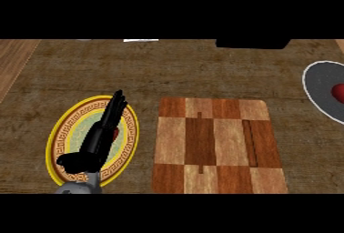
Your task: Pick the tomato from the cutting board and place it in the pan
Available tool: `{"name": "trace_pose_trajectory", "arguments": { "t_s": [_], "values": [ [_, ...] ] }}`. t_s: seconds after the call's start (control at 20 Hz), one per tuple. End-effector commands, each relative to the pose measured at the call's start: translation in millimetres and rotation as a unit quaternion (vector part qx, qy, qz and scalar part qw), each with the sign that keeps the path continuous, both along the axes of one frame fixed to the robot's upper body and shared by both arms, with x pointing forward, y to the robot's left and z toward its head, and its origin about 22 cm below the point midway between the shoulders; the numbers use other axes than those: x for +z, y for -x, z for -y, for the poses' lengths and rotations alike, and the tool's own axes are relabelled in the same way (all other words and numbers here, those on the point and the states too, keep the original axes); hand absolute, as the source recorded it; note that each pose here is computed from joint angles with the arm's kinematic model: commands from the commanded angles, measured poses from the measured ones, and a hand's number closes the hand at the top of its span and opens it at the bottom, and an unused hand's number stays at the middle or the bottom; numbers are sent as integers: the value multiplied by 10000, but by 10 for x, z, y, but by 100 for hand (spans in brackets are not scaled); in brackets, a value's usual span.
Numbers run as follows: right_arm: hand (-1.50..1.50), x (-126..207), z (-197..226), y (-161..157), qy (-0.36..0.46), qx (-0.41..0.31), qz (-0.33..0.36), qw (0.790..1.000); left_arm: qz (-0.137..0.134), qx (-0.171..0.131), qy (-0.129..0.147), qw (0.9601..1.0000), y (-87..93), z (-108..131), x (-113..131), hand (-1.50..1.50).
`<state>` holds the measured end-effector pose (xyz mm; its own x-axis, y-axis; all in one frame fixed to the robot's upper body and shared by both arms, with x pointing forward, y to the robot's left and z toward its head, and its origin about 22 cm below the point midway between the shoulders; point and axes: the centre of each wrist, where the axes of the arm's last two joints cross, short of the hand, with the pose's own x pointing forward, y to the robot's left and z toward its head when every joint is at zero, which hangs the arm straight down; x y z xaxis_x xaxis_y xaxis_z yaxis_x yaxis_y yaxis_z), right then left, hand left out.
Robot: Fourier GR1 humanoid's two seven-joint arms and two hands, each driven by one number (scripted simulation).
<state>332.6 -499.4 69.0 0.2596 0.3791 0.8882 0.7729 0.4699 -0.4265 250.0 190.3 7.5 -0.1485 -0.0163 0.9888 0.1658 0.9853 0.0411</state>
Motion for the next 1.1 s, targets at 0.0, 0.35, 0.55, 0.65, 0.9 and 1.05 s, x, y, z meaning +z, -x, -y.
{"name": "trace_pose_trajectory", "arguments": {
  "t_s": [0.0,0.35,0.55,0.65,0.9,1.05],
  "values": [
    [-150,-118,235,302,-364,210,518,9978,-63,193,-18,9998,-37,-94,35,0],
    [-150,-348,432,703,-816,1299,842,9846,10,259,-40,9997,38,-43,-143,0],
    [-150,-513,466,898,-775,1515,840,9818,11,237,-22,9997,-75,-80,146,0],
    [-150,-531,337,746,-719,1596,753,9817,-89,253,-80,9996,75,-50,-93,0],
    [-150,-608,439,1001,-574,1672,683,9819,-11,202,-29,9998,27,2,70,0],
    [-150,-615,377,904,-570,1551,632,9842,-83,242,-28,9997,29,-136,-75,0]
  ]
}}
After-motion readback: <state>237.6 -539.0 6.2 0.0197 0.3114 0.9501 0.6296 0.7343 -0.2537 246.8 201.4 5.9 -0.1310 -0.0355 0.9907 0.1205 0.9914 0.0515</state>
